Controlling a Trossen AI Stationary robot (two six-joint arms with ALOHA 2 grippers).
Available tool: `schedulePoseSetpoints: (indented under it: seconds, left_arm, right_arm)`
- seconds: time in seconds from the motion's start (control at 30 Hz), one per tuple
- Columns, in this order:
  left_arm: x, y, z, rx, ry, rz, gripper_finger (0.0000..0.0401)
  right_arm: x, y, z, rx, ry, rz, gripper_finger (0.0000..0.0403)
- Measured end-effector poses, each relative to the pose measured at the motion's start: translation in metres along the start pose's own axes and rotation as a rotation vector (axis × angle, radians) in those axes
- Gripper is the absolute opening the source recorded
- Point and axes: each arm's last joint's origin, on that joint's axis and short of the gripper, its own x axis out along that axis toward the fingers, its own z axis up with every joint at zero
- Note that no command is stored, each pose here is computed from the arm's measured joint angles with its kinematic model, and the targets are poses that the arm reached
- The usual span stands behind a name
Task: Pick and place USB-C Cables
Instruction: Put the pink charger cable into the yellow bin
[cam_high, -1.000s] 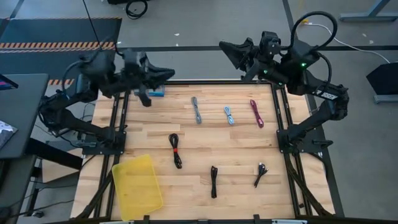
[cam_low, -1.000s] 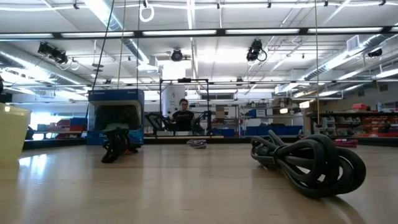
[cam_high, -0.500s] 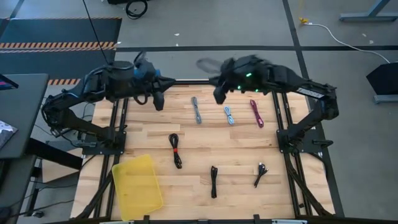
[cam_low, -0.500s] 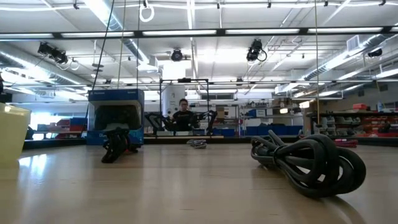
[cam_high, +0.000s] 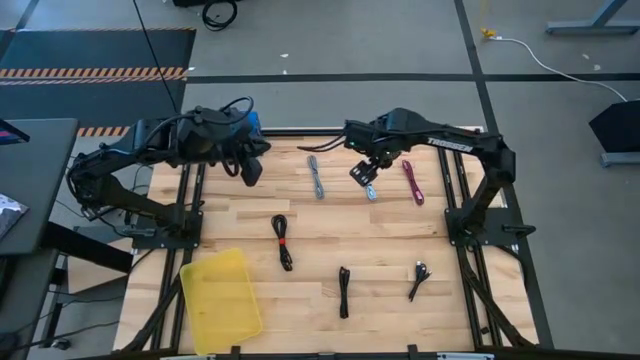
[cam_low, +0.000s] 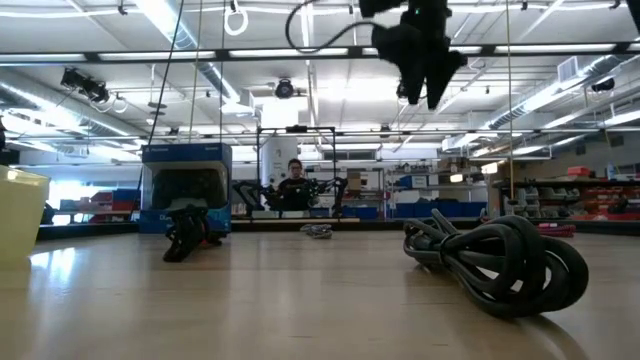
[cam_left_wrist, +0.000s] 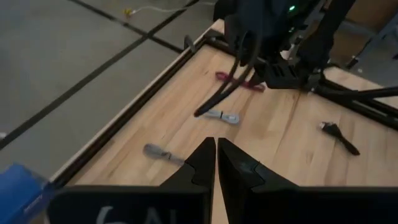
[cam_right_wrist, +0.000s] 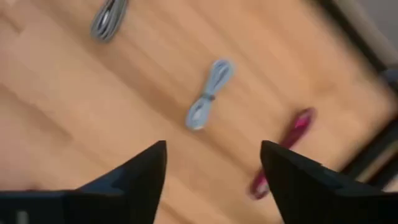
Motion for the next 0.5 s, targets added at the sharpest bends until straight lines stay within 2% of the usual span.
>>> schedulePoseSetpoints:
  seconds: [0.1,0.3,0.5]
  left_arm:
    - [0.000,0.002,-0.005,0.016,0.043,0.023,0.0025]
    - [0.006,0.005,-0.013,0.035,0.127,0.130,0.0025]
    - [0.042,-0.001,-0.035,0.075,0.257,0.152,0.0025]
  right_arm:
    - [0.019,-0.001,0.001,0.053,0.019,0.014,0.0289]
    - [0.048,-0.009,-0.008,0.076,0.118,-0.055,0.0287]
    - [0.072,-0.018,-0.020,0.085,0.192,-0.104,0.0282]
